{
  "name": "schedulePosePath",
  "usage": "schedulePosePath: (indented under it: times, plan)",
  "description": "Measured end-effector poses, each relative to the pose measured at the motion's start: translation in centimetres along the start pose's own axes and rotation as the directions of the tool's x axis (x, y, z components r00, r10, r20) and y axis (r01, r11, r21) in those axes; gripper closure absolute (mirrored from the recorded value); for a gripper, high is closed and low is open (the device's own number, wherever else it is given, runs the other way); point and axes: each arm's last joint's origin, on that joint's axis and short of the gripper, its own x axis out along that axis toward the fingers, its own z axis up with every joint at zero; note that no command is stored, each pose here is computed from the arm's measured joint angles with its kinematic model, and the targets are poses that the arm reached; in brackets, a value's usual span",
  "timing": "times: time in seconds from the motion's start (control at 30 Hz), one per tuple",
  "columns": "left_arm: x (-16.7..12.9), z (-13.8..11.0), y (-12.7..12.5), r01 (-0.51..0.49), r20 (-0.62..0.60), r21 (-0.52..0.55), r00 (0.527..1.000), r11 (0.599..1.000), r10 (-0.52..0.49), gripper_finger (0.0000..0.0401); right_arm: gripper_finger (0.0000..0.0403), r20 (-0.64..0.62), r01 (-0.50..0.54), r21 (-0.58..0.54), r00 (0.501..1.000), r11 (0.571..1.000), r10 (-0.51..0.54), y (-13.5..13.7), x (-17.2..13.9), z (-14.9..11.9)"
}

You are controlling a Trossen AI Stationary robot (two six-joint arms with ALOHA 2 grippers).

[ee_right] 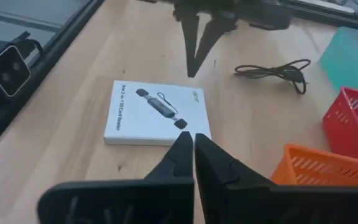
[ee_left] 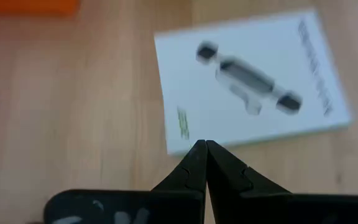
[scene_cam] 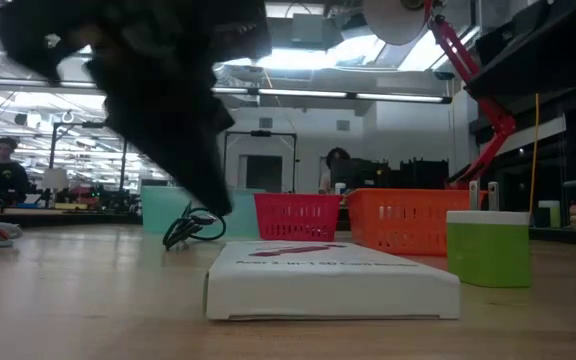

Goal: Pick and place items into bin
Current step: Put the left white card reader box into the blue bin

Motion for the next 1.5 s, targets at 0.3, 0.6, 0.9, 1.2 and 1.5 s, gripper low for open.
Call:
schedulePosePath:
  times: [0.3, 0.6, 0.9, 1.2, 1.5]
  plan:
    - [0.8, -0.2, 0.4, -0.025, -0.020, 0.013, 0.999, 1.000, 0.025, 0.0400, 0.0403, -0.005, 0.008, -0.002, 1.000, 1.000, -0.008, -0.2, 0.1, 0.0]
    - [1.1, 0.1, 1.3, -0.019, -0.028, 0.007, 0.999, 1.000, 0.019, 0.0400, 0.0403, -0.005, 0.008, 0.011, 1.000, 1.000, -0.008, -0.2, 0.1, 0.0]
    - [1.7, -0.2, 1.1, 0.019, -0.058, 0.013, 0.998, 1.000, -0.018, 0.0400, 0.0402, -0.005, 0.008, 0.024, 1.000, 1.000, -0.008, -0.2, 0.1, 0.0]
    - [2.7, -0.7, 1.3, 0.007, -0.093, 0.016, 0.996, 1.000, -0.005, 0.0400, 0.0402, -0.004, 0.008, 0.028, 1.000, 1.000, -0.008, -0.2, 0.1, 0.0]
    - [1.9, -0.3, 1.4, 0.026, -0.080, 0.036, 0.997, 0.999, -0.023, 0.0400, 0.0402, -0.005, 0.008, 0.027, 1.000, 1.000, -0.008, -0.2, 0.1, 0.0]
